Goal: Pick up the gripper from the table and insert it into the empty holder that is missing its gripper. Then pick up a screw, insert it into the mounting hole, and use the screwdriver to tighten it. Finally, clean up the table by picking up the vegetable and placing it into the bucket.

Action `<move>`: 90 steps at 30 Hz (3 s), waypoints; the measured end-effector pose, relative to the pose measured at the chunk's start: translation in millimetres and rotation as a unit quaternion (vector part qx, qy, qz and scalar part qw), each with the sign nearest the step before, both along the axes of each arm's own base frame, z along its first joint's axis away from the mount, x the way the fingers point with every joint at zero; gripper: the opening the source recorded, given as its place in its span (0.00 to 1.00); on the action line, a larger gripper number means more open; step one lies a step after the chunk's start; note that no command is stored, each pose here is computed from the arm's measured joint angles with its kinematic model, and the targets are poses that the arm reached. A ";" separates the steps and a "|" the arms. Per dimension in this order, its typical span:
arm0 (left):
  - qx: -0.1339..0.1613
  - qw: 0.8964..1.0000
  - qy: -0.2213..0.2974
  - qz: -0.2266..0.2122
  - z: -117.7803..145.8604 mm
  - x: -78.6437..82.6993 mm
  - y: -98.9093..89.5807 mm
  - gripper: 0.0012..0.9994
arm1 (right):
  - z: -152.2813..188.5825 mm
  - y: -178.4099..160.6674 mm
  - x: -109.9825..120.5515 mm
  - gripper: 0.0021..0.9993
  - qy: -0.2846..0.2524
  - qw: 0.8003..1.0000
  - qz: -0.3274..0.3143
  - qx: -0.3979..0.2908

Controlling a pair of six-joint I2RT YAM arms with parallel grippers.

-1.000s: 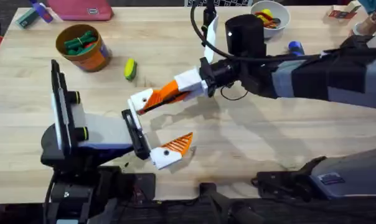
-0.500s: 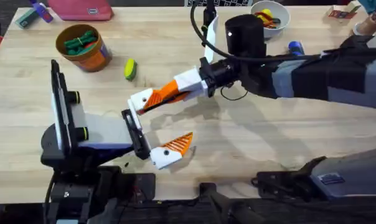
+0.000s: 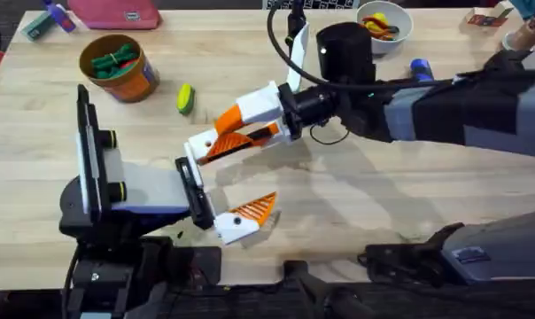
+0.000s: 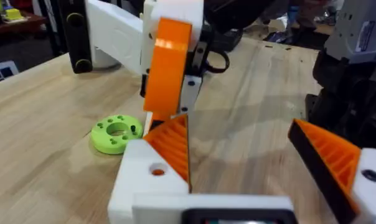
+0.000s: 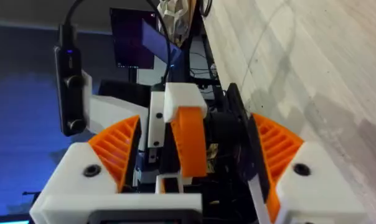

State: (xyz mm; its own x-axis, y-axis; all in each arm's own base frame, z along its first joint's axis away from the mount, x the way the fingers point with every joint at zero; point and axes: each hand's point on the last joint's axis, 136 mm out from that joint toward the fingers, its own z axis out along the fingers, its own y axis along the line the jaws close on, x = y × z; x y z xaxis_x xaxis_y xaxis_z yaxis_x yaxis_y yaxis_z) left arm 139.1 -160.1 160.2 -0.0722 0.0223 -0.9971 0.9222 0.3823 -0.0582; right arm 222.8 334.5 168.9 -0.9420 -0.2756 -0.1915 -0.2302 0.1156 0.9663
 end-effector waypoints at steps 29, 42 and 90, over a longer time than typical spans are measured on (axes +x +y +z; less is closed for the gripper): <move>0.000 1.000 0.000 0.000 0.0 0.0 0.0 0.99 | 28.4 -125.6 51.3 0.94 -0.149 0.890 -0.184 -0.390; 0.000 1.000 0.000 0.000 0.0 0.0 0.0 0.99 | -29.9 -132.0 91.3 0.77 -0.178 0.798 -0.153 -0.555; 0.000 1.000 0.000 0.000 0.0 0.0 0.0 0.99 | -110.6 -125.1 114.5 0.01 -0.178 0.757 -0.111 -0.619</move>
